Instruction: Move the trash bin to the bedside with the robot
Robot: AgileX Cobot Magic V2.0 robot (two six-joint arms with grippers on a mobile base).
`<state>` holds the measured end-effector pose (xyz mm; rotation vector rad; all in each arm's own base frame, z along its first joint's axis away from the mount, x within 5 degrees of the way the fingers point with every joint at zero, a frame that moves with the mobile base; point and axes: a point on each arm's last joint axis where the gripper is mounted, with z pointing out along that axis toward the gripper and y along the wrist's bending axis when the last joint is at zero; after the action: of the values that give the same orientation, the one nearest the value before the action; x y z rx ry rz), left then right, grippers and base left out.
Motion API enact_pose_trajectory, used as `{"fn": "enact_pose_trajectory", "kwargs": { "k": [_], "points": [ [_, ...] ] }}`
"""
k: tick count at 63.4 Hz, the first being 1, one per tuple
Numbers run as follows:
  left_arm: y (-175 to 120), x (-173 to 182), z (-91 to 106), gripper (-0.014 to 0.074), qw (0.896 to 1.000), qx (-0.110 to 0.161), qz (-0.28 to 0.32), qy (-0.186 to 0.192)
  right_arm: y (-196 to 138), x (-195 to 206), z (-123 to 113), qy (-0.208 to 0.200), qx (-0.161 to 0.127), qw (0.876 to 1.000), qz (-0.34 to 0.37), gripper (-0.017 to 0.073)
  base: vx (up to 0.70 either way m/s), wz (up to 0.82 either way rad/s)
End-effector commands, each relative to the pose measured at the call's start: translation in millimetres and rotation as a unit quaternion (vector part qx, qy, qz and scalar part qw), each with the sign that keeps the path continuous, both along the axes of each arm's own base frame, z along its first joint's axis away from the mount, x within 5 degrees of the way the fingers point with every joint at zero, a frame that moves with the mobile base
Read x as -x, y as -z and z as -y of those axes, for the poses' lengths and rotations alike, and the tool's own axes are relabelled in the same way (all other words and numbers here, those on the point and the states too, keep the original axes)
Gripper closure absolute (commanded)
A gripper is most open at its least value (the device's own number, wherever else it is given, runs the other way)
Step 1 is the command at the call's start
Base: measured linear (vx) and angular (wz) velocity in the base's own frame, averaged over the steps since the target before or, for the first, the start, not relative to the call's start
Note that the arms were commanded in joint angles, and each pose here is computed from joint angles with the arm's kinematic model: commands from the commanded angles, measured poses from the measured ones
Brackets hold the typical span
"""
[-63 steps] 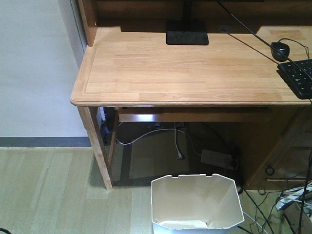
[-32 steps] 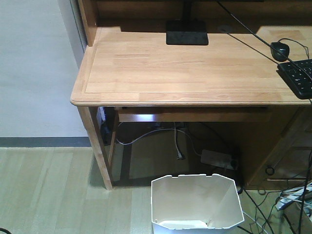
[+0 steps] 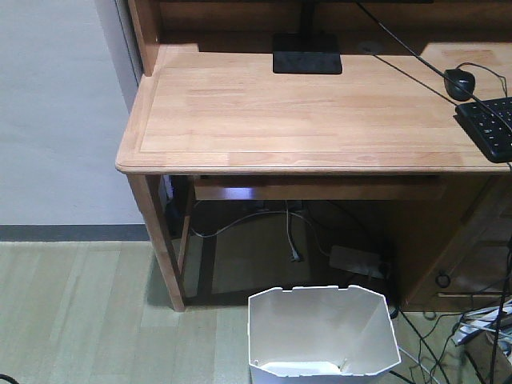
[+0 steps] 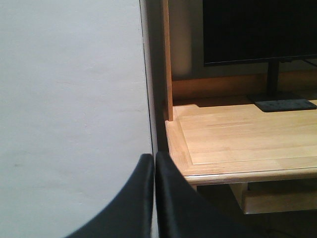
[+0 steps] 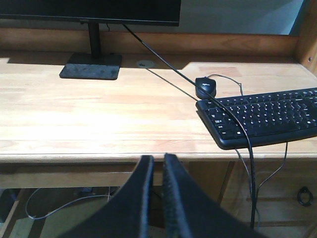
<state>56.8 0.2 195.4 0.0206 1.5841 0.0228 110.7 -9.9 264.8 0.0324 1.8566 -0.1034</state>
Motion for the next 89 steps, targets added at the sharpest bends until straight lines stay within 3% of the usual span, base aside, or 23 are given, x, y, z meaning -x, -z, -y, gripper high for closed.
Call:
{"fn": "enact_pose_trajectory", "kwargs": {
  "k": [1,14,22,43,49,57,69,77,89],
  "points": [
    [-3.6,0.7,0.6,0.0600,0.999,0.012,0.038,0.005,-17.0,-3.6,0.6,-0.001,0.013,0.999,0.046,0.0415,0.00,0.00],
    [-3.6,0.7,0.6,0.0600,0.999,0.012,0.038,0.005,-16.1,-3.4,0.7,-0.001,0.012,0.999,0.041,0.0169,0.00,0.00],
    [-3.6,0.7,0.6,0.0600,0.999,0.012,0.038,0.005,-15.9,-3.3,0.7,-0.001,0.012,0.999,0.040,0.0088,0.00,0.00],
    [-3.6,0.7,0.6,0.0600,0.999,0.012,0.038,0.005,-18.1,-5.7,-1.7,-0.011,0.008,0.999,0.036,0.0088,0.00,0.00],
    [-3.6,0.7,0.6,0.0600,0.999,0.012,0.038,0.005,-19.5,-17.1,-6.4,-0.037,0.022,0.999,0.001,0.0088,0.00,0.00],
    [-3.6,0.7,0.6,0.0600,0.999,0.012,0.038,0.005,-14.9,-40.9,-15.1,-0.067,0.018,0.995,-0.075,0.0088,0.00,0.00],
    [-3.6,0.7,0.6,0.0600,0.999,0.012,0.038,0.005,2.3,-77.5,-18.8,-0.059,-0.030,0.983,-0.170,0.0088,0.00,0.00],
    [-3.6,0.7,0.6,0.0600,0.999,0.012,0.038,0.005,21.8,-99.0,-20.5,-0.050,-0.056,0.969,-0.234,0.0088,0.00,0.00],
    [-3.6,0.7,0.6,0.0600,0.999,0.012,0.038,0.005,63.9,-126.2,-18.4,-0.033,-0.072,0.933,-0.350,0.0088,0.00,0.00]
  ]
}}
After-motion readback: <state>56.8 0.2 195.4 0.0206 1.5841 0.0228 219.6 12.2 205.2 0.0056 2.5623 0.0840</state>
